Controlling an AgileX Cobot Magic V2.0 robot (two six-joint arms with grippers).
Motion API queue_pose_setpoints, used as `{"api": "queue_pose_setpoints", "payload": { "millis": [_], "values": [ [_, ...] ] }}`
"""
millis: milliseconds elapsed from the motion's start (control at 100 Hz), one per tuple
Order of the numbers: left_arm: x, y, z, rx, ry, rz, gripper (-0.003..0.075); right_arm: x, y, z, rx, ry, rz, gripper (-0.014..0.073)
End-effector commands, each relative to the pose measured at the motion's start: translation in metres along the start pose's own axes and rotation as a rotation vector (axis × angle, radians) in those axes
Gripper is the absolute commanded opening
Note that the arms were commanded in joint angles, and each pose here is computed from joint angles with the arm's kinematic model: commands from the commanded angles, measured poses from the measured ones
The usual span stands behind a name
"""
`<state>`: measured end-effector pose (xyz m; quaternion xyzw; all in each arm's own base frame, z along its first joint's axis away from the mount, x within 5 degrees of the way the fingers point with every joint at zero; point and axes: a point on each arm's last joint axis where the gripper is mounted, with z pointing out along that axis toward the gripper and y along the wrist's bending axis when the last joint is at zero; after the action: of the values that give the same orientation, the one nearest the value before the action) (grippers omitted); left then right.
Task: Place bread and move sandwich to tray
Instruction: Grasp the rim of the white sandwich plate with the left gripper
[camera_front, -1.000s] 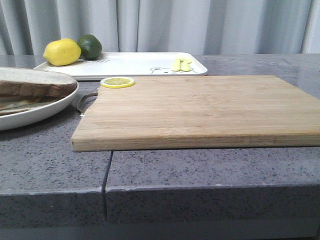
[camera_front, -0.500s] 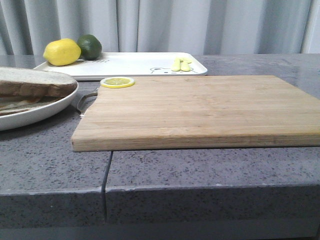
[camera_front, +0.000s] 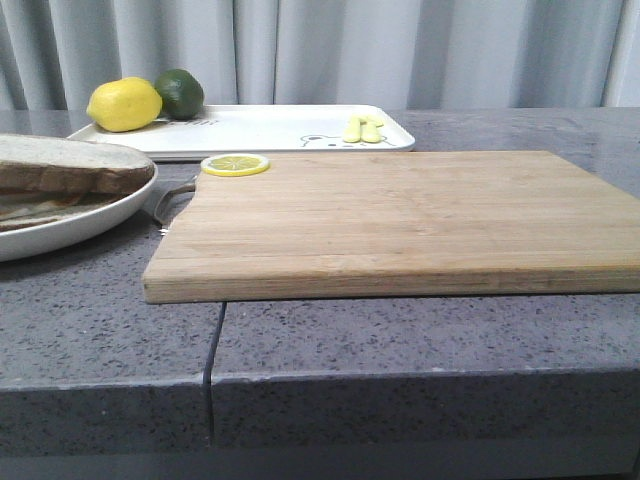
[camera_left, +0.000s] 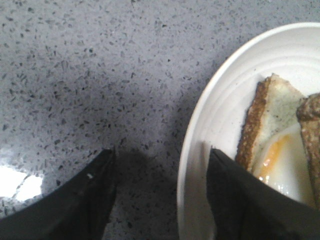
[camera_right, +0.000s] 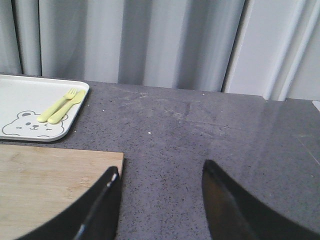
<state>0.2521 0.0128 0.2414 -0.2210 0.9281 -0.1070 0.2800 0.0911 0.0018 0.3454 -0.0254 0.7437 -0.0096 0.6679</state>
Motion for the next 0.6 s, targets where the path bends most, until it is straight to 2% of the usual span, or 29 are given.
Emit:
{"api": "queue_pose_setpoints", "payload": {
  "millis": [0,170,590],
  "values": [
    [-0.0094,-0.0054,-0.0110,0.030,-0.058,-0.002,0.0328,-0.0150,-0.0009,-0.0031,0.007,-0.095,-0.018,0.0384],
    [-0.0080,-0.0052,-0.0109,0.027,-0.043,0.009,0.0242,-0.0150,-0.0009,-0.0031,0.007,-0.095,-0.018,0.0384],
    [-0.0076,-0.0051,-0.0109,0.026,-0.039,0.010,0.0106,-0.0151,-0.0009,-0.0031,0.007,-0.096,-0.018,0.0384]
  ]
}}
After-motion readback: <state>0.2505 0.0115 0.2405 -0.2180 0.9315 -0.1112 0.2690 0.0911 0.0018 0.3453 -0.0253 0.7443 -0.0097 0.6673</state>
